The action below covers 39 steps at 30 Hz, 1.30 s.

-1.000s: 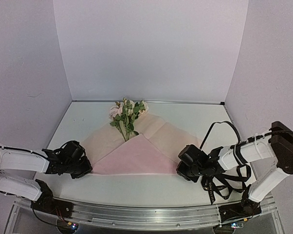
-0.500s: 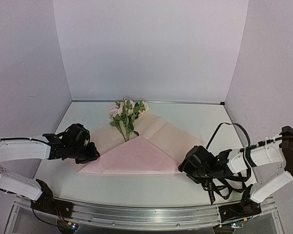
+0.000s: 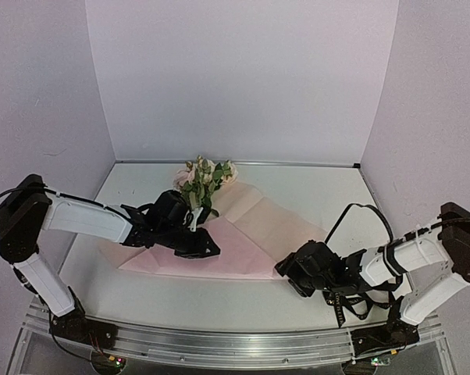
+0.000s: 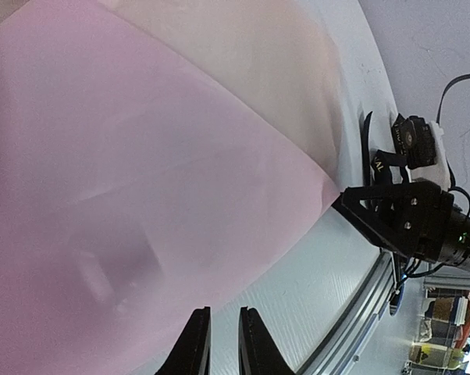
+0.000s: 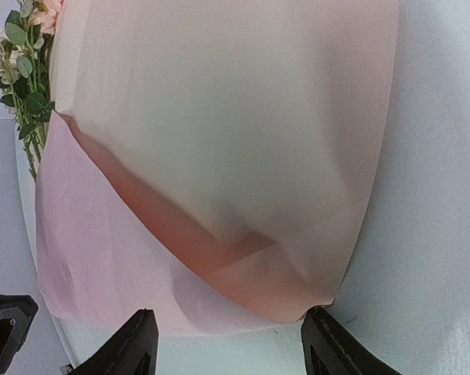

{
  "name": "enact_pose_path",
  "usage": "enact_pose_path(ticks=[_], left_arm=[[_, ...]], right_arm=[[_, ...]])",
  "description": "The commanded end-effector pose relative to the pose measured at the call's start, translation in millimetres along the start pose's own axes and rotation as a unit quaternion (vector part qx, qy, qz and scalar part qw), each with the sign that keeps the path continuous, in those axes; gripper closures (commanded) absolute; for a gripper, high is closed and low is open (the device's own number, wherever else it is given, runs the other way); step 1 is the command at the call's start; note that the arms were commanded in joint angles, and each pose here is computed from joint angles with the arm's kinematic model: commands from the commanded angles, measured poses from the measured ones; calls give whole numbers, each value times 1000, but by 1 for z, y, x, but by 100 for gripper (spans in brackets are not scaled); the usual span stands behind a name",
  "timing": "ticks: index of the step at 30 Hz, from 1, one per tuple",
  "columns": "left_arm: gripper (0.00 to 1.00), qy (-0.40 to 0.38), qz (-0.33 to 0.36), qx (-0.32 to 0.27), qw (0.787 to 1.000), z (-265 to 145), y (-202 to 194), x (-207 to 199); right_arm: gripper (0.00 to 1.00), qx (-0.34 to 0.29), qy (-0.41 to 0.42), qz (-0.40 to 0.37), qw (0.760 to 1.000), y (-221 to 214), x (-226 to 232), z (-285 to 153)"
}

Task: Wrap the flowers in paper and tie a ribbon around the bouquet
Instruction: Press the fold line of the 1/4-folded wrapping paper, then pick up the one-fourth-folded wrapping paper from the center of the board.

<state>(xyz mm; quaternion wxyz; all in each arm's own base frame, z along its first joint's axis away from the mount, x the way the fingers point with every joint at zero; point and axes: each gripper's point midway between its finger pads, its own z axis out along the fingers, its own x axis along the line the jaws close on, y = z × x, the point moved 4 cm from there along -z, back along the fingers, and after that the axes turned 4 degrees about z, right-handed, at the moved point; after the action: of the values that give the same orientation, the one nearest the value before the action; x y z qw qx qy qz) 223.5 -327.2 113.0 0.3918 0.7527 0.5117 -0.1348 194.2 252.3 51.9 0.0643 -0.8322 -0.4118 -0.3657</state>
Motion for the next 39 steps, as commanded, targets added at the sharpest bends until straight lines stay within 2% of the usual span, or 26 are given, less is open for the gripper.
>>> enact_pose_path(ticks=[1, 11, 21, 27, 35, 39], left_arm=[[86, -59, 29, -16, 998, 18, 19, -16], [87, 0, -25, 44, 999, 58, -7, 23], [88, 32, -46, 63, 996, 64, -17, 38], [88, 31, -47, 62, 996, 63, -18, 38], [88, 28, -46, 66, 996, 63, -19, 37], [88, 27, -46, 65, 997, 63, -17, 36]], right_arm=[[36, -5, -36, 10, 999, -4, -32, 4], [33, -5, -36, 9, 999, -12, -38, -3], [34, -9, -44, 15, 999, -12, -44, -15], [43, -16, -21, 6, 1000, -15, -33, 0], [53, -60, 14, -25, 998, -3, -27, 8], [61, -69, 27, -37, 997, -2, -23, 11]])
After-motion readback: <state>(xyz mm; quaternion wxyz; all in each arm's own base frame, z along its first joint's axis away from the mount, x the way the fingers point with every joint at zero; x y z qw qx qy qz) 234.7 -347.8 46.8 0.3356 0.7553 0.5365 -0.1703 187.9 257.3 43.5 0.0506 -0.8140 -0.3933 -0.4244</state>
